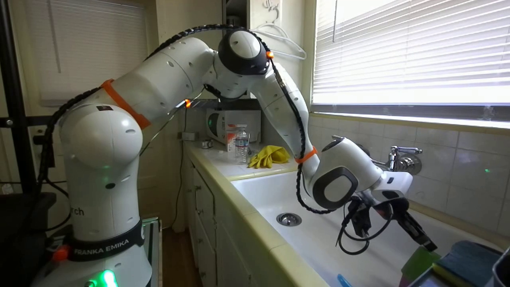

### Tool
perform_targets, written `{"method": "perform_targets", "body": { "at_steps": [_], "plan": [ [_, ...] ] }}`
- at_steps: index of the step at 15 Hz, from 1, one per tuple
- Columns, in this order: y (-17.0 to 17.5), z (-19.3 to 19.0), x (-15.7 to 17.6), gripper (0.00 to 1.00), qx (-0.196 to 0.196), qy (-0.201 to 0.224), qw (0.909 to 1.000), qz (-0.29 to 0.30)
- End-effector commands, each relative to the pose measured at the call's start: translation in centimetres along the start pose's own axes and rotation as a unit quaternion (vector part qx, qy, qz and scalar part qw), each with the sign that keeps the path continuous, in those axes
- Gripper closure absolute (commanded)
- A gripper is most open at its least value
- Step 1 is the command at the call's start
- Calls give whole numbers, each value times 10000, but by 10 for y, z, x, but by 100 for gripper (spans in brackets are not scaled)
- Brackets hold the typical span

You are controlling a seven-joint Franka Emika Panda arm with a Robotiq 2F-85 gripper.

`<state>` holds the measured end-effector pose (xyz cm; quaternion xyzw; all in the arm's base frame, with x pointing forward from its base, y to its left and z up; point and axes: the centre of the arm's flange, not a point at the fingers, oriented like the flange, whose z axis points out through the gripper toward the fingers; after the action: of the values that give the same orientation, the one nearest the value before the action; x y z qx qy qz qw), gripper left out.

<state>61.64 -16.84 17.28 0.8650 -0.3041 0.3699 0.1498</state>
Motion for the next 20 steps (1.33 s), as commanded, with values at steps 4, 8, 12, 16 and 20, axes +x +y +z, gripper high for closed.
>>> {"method": "perform_targets", "body": {
  "at_steps": [4,8,12,16,20],
  "plan": [
    [13,-16,-3,100,25,-481,9988,124],
    [16,-18,-8,100,25,-692,9974,175],
    [18,-23,-7,100,70,-757,9969,224],
    [23,-28,-3,100,119,-957,9952,185],
    [33,-32,2,100,19,-1223,9924,129]
  ]
}}
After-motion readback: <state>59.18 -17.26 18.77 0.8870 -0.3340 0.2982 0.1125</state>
